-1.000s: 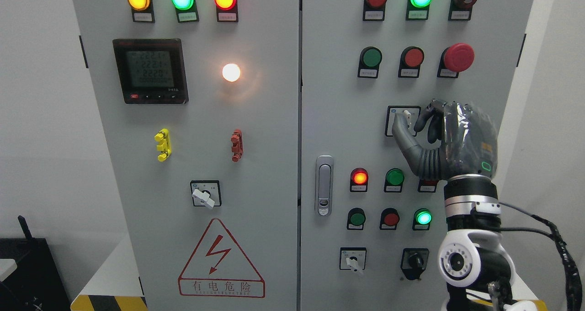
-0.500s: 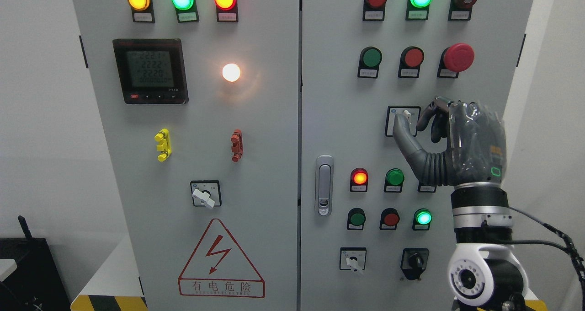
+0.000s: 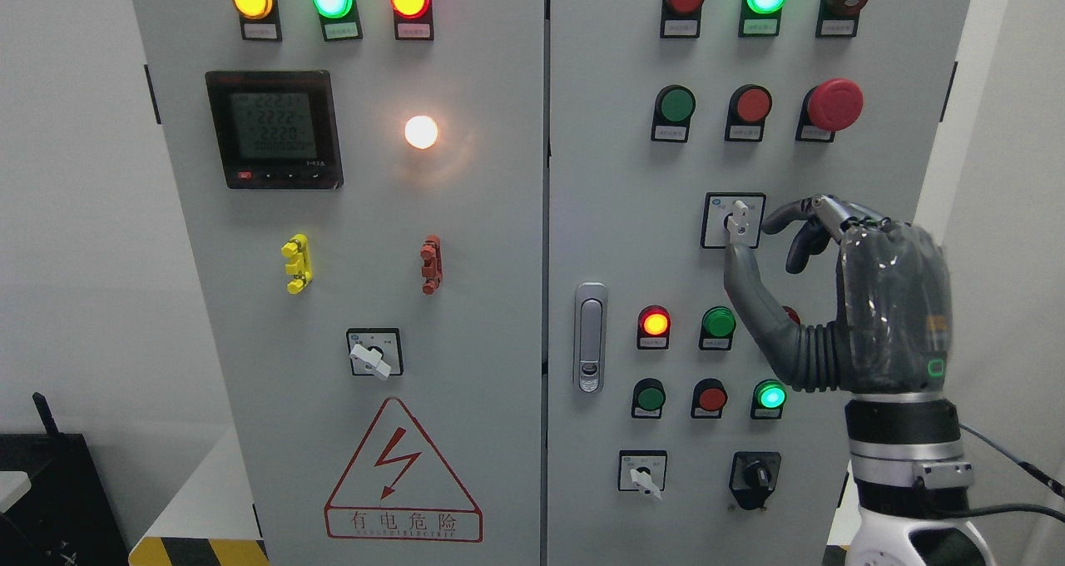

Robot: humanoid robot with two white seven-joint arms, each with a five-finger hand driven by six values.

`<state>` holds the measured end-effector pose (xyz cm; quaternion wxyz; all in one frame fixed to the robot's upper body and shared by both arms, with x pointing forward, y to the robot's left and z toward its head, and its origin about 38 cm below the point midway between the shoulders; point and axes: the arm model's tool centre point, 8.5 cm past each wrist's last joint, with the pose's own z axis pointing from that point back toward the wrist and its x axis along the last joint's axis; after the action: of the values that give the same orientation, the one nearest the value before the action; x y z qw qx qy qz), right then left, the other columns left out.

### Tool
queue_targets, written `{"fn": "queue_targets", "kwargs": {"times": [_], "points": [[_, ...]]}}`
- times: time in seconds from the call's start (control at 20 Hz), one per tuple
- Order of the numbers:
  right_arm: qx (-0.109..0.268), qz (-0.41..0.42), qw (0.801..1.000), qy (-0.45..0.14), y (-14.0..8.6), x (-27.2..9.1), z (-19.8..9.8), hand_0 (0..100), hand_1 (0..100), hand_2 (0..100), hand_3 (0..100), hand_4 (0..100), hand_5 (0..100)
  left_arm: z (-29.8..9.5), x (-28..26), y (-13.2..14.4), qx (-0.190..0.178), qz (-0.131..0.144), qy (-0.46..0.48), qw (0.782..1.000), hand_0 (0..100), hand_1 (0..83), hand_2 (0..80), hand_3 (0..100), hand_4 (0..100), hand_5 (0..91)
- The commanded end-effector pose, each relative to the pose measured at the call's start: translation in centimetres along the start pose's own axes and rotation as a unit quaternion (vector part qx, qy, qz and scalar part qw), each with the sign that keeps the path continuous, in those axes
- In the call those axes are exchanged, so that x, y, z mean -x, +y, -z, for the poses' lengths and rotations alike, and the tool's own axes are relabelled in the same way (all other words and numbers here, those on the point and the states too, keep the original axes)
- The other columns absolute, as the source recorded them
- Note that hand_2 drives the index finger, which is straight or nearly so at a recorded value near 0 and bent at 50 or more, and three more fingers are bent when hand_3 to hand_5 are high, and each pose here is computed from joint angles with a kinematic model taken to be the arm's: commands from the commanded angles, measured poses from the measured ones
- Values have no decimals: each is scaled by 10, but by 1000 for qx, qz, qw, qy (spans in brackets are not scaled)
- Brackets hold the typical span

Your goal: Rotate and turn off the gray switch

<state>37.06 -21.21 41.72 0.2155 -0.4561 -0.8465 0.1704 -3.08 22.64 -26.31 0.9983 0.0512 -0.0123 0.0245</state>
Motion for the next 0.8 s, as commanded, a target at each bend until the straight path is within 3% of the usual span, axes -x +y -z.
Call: {"fn": "queue_targets", "kwargs": {"times": [0.0,0.75], "points": [[16,-15,1000,14,-22,20,-25,261,255,109,57,0,0,-1,5,0,0,2,8,1000,120,389,0,0,0,0],[4,-16,1000,8,-17,22,-36,211,287,84,75,0,0,-1,5,0,0,2,8,1000,120,389,0,0,0,0]]}}
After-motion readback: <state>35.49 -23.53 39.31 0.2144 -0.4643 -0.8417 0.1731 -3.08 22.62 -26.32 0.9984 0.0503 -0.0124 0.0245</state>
